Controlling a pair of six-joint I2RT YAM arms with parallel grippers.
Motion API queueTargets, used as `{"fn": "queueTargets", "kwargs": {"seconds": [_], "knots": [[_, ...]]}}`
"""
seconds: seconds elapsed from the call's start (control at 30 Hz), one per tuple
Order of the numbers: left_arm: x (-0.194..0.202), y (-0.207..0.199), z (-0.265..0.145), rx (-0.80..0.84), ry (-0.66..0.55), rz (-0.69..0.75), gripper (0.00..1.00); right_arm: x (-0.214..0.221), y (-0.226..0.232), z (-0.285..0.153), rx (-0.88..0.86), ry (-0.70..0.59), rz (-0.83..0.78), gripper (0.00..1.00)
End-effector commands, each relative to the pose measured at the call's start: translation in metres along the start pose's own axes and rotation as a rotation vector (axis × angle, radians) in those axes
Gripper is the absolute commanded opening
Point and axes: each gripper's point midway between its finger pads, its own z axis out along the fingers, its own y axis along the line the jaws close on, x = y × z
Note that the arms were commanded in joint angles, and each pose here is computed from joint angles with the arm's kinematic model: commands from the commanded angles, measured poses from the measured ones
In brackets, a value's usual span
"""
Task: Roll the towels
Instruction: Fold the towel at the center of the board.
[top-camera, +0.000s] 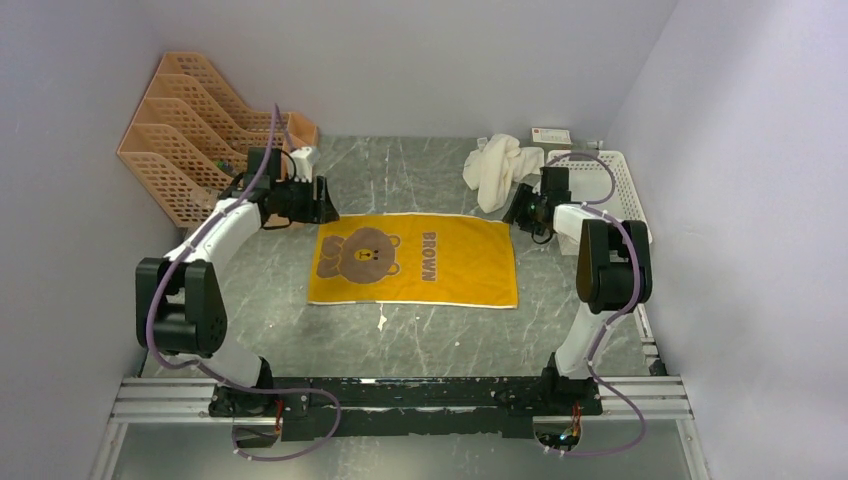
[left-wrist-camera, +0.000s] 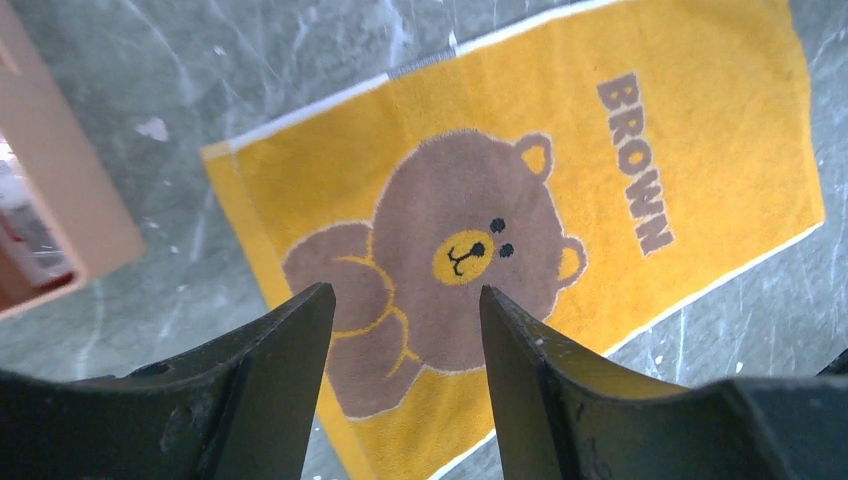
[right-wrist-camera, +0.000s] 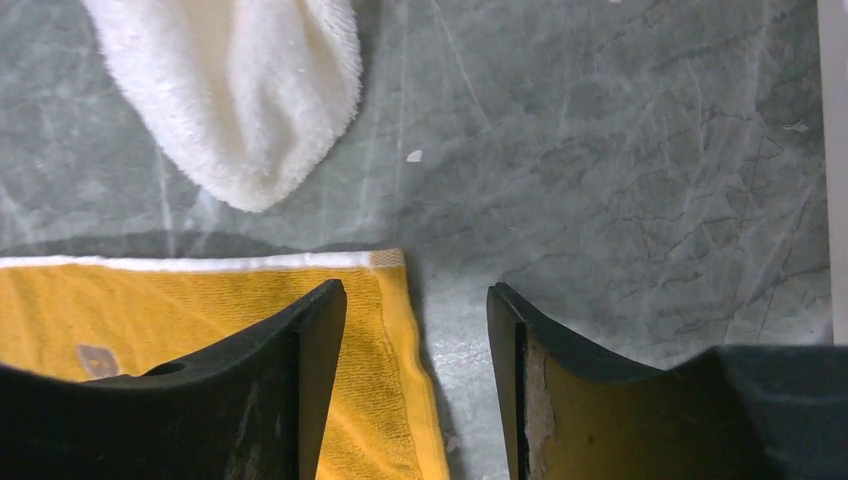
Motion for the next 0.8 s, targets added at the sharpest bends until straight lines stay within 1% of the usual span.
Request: {"fn": "queueTargets", "kwargs": {"seconds": [0.0,0.13,0.3,0.37,0.47,0.7,0.73,0.77], "knots": [[0.017,0.01,0.019,-0.067,0.025,-0.019,0.65,-0.007,-0.003,0.009,0.049,-0.022,-0.062,0.53],[0.005,0.02,0.021,-0.118,0.01,-0.013,0.65,-0.003,-0.003,0.013,0.106,-0.017,-0.117,0.48],[-0.01,0.028,0.024,-0.153,0.003,0.002,0.64,0.004,0.006,0.018,0.194,0.0,-0.24,0.45],[-0.01,0.03,0.024,-0.164,0.006,0.003,0.64,0.007,0.006,0.018,0.218,0.005,-0.263,0.45],[-0.007,0.033,0.026,-0.173,0.011,0.004,0.64,0.011,0.001,0.018,0.249,0.018,-0.283,0.41],[-0.006,0.035,0.023,-0.185,0.015,0.01,0.64,0.019,-0.012,0.016,0.343,0.046,-0.291,0.3],[-0.007,0.035,0.023,-0.188,0.017,0.013,0.64,0.021,-0.014,0.017,0.348,0.05,-0.287,0.26],[-0.008,0.036,0.023,-0.191,0.02,0.015,0.64,0.023,-0.015,0.019,0.353,0.055,-0.285,0.18]]}}
